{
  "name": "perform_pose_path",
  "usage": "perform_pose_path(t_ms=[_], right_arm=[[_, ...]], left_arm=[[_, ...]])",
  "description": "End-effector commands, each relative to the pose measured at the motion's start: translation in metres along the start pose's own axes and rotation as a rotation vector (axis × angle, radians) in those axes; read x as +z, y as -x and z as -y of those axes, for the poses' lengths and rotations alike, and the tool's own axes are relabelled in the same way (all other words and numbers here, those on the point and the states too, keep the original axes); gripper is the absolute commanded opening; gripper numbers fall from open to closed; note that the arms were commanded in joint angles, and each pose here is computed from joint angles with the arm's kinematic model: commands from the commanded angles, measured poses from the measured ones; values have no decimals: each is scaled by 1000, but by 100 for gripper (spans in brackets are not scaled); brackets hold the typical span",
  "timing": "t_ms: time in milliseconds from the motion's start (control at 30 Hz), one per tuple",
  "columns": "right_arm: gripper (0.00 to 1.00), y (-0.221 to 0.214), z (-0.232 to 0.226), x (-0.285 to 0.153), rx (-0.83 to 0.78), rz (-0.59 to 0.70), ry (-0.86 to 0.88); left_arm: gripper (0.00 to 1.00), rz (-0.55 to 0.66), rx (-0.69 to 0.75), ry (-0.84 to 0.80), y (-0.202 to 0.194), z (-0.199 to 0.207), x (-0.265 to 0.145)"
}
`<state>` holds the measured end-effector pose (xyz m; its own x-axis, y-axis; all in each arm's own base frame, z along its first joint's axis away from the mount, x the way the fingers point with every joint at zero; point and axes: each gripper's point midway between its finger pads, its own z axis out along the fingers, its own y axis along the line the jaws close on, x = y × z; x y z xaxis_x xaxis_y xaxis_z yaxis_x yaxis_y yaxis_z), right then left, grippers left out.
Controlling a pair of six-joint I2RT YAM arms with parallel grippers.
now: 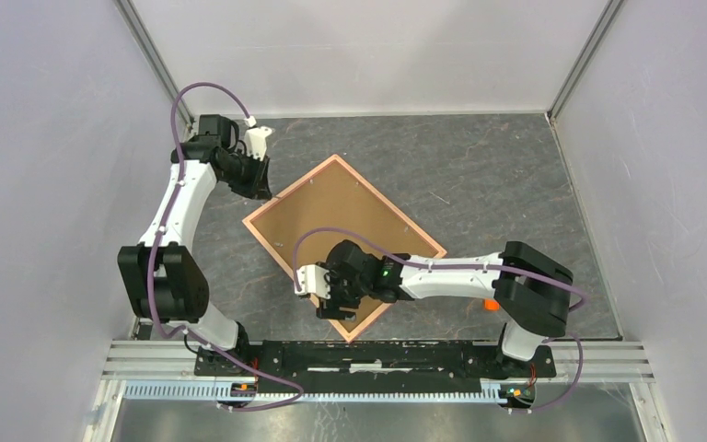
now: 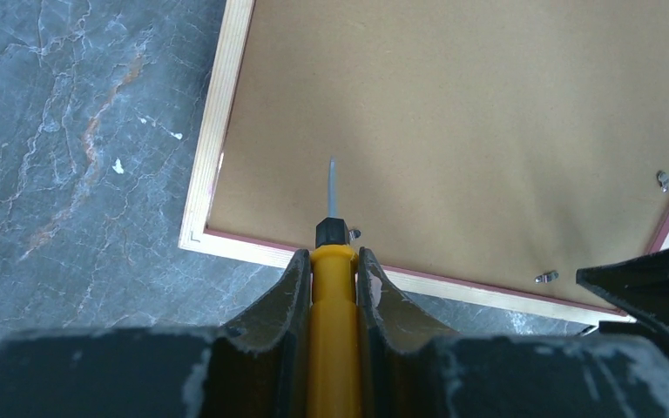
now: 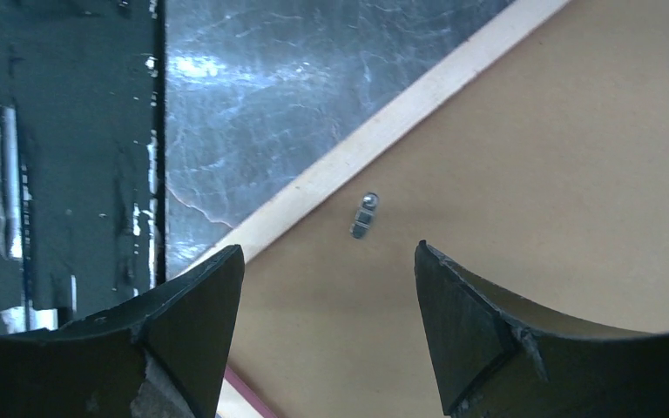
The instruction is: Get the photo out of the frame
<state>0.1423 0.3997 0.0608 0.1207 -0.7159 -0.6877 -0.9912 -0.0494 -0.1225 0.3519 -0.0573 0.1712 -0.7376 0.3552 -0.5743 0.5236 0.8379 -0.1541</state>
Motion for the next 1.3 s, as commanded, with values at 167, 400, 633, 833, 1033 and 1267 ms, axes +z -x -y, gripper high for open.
perform_pose_path(t_ms=[167, 400, 633, 833, 1033, 1267], right_arm=[[79, -2, -21, 17, -30, -30, -17], [77, -50, -13, 4, -116, -199, -45], [71, -107, 5, -39, -177, -312, -68], [67, -128, 42, -79, -162, -339, -131], [73, -47, 70, -77, -117, -139, -166], [74, -3, 84, -40, -46, -75, -121]], left_arm=[[2, 67, -31, -22, 12, 12, -9], [2, 62, -28, -12, 10, 9, -6], [2, 60, -21, -15, 15, 5, -3], [2, 51, -6, -9, 18, 0, 1], [2, 48, -16, -16, 22, -3, 6], [2, 60, -9, 7, 30, -6, -2]])
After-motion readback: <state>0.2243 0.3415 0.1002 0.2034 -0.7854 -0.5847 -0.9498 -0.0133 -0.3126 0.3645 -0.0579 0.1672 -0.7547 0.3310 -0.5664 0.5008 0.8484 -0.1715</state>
